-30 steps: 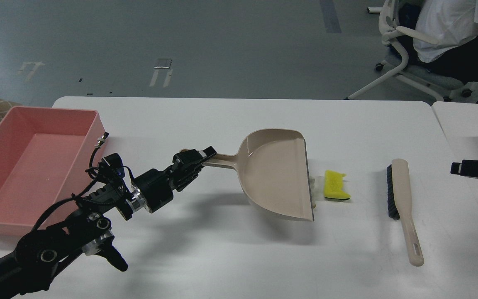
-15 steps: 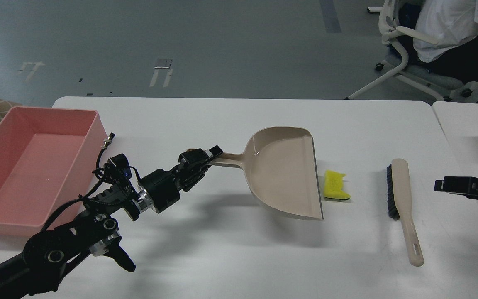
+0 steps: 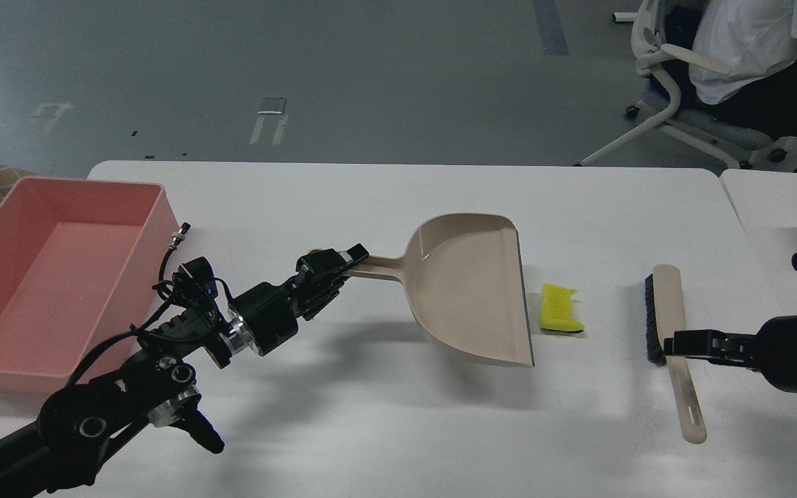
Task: Sweep and dump garbage into bin
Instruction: 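Reach the right gripper down and grasp the wooden brush handle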
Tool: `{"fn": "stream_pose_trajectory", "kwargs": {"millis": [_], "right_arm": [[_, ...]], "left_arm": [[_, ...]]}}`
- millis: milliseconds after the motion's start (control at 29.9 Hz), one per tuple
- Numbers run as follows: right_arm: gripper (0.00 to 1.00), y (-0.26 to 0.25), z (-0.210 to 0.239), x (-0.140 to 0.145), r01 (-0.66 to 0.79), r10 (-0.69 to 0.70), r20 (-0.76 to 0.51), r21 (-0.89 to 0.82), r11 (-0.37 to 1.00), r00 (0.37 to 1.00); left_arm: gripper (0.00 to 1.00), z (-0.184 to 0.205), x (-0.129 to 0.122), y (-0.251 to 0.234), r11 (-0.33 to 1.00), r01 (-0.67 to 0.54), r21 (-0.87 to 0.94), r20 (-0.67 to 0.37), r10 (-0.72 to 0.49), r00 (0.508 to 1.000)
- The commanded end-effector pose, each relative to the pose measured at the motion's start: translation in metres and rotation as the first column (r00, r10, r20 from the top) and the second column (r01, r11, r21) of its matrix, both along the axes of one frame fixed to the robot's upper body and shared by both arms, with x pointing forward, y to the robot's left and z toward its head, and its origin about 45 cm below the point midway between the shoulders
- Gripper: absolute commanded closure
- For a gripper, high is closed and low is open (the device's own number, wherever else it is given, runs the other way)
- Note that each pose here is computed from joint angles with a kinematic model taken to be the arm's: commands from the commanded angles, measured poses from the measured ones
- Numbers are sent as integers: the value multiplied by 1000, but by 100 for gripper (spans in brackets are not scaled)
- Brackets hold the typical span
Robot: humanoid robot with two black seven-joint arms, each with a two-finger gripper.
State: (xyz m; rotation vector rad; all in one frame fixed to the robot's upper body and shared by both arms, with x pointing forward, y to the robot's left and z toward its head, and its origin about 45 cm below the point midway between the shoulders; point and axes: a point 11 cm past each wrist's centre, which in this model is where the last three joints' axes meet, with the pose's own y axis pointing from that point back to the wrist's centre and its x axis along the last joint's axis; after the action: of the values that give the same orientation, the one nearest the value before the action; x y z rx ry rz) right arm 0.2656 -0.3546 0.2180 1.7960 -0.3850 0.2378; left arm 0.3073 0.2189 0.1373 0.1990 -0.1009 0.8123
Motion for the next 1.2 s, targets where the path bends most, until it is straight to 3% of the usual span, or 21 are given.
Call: {"fn": "stream_pose_trajectory", "kwargs": {"millis": [0, 836, 1003, 1170], "right_arm": [[24, 0, -4, -3, 3, -3, -12, -2, 1000, 1000], [29, -5, -3, -4, 14, -14, -14, -13, 1000, 1000], [40, 0, -9, -5, 7, -8, -26, -16, 1000, 1000], [40, 7, -13, -5, -2, 1, -34, -19, 1000, 999]], "left_arm": [[87, -4, 0, 6, 1000, -9, 17, -9, 9, 1000], [87, -29, -8, 22, 994, -50, 96, -33, 53, 998], [87, -30, -8, 24, 994, -54, 98, -35, 58, 998], [87, -30, -8, 22, 994, -53, 96, -37, 57, 998]]}}
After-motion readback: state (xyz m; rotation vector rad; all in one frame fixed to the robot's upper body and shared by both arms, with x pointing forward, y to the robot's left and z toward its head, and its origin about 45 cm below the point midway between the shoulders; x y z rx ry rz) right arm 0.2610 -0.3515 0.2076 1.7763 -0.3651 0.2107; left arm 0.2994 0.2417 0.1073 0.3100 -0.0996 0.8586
